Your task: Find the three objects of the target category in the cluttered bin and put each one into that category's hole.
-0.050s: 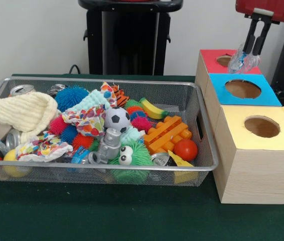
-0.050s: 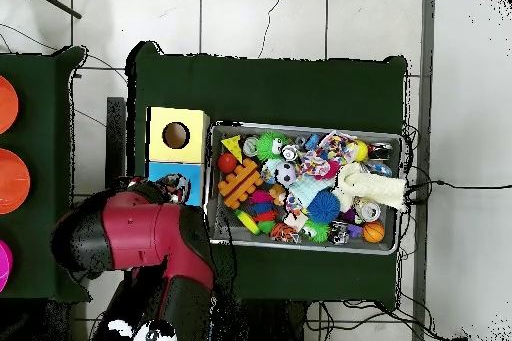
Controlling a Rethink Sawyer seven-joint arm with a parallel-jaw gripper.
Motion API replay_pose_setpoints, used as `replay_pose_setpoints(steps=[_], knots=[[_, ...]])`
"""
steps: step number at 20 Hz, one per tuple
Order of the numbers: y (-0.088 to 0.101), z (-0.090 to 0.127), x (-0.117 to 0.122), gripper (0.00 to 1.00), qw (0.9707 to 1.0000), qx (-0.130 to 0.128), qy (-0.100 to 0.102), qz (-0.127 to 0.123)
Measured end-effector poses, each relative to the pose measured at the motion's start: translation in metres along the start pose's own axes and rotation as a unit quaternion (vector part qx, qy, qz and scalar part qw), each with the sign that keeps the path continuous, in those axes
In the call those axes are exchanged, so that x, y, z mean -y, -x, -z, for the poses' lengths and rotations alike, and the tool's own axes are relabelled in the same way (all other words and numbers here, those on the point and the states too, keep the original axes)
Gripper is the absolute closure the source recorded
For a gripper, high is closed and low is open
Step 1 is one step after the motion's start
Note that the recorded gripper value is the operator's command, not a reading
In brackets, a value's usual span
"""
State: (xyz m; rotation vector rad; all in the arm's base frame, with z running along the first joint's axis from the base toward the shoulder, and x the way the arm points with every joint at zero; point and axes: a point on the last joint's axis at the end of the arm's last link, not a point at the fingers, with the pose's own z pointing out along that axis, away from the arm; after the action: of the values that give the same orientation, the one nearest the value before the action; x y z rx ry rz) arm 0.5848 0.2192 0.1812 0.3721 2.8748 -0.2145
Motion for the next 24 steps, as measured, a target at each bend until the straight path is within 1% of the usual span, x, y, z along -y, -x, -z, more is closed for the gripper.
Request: replay_pose_setpoints(steps=[1,2,24], knots=[[0.0000,0.0000,0.0000,1.00,1.0000,0.000,0.000,0.000],[0.0000,0.0000,0.0000,0.00,1.0000,0.000,0.000,0.000],[0.0000,0.0000,0.0000,0.00,1.0000,0.000,0.000,0.000]])
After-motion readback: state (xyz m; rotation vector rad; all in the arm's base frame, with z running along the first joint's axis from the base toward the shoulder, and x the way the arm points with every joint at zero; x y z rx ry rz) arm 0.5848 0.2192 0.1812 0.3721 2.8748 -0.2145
